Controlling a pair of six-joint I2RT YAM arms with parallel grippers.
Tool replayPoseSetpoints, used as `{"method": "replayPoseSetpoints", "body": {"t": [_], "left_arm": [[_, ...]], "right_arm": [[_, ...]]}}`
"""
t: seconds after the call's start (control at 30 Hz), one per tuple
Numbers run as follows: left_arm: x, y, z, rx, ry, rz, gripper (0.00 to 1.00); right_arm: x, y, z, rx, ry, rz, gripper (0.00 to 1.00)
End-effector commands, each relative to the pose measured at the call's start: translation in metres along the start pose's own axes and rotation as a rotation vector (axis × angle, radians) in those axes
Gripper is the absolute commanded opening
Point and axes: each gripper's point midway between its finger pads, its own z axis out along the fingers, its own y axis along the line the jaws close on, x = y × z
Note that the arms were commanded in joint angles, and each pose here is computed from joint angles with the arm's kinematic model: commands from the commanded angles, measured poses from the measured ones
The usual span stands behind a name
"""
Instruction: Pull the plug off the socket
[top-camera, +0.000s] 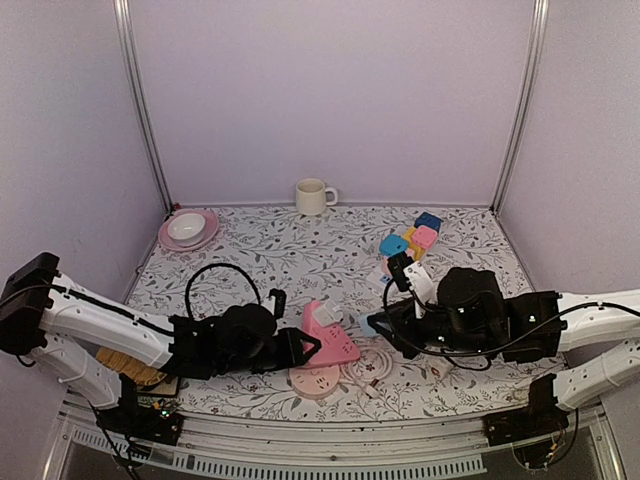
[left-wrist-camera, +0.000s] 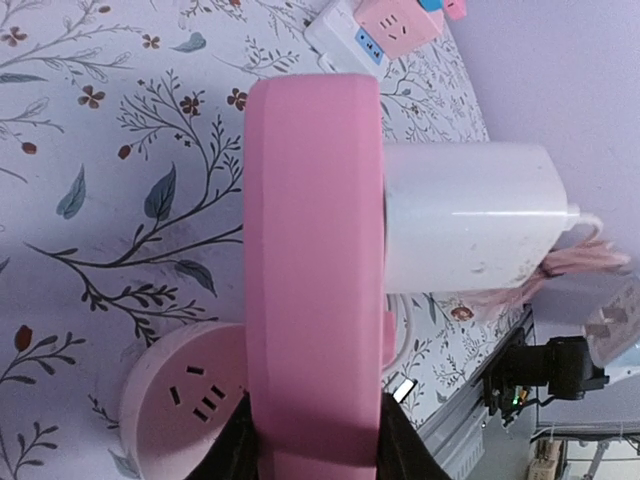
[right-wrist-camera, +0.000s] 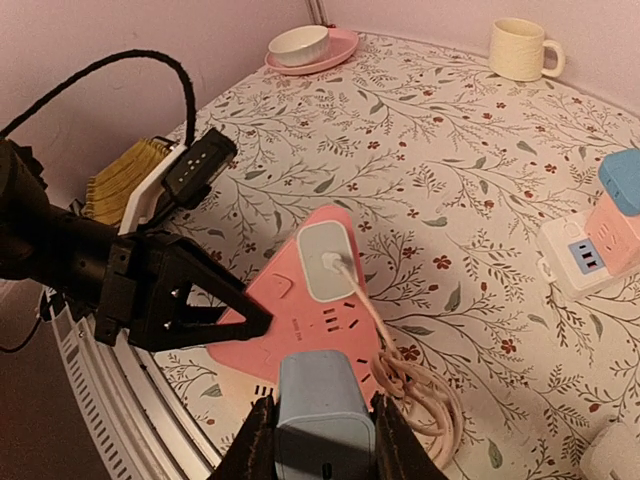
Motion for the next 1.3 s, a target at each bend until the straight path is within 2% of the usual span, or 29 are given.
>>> {"method": "replayPoseSetpoints", "body": {"t": [0.0,0.17,0.4,0.67,0.93,1.27], "left_arm": [[-0.003,0.005,0.007,-0.049,-0.009,0.05,0.0],[-0.015,-0.007,0.002,-0.027,-0.046,0.063,0.0],[-0.038,-0.02,-0.022,0.023,-0.132,0.08,0.0],[-0.056,-0.033,-0.053,0.101,-0.205,0.086,0.0],[-0.053,-0.036,-0.054,0.111,-0.198,0.107,0.0],[-0.045,-0.036,-0.05,0.109,-0.179,0.129,0.0]], "right_arm": [[0.01,0.02,0.006,-0.024,0.022,-0.02,0.04],[0.022,-0.017,0.01,0.127,0.065,0.028,0.04],[0.021,-0.062,-0.01,0.16,0.013,0.18,0.06],[0.047,-0.132,-0.009,0.239,0.068,0.399,0.09],[0.057,-0.185,0.002,0.241,0.041,0.57,0.11],[0.063,-0.224,0.027,0.225,0.067,0.67,0.17]]}}
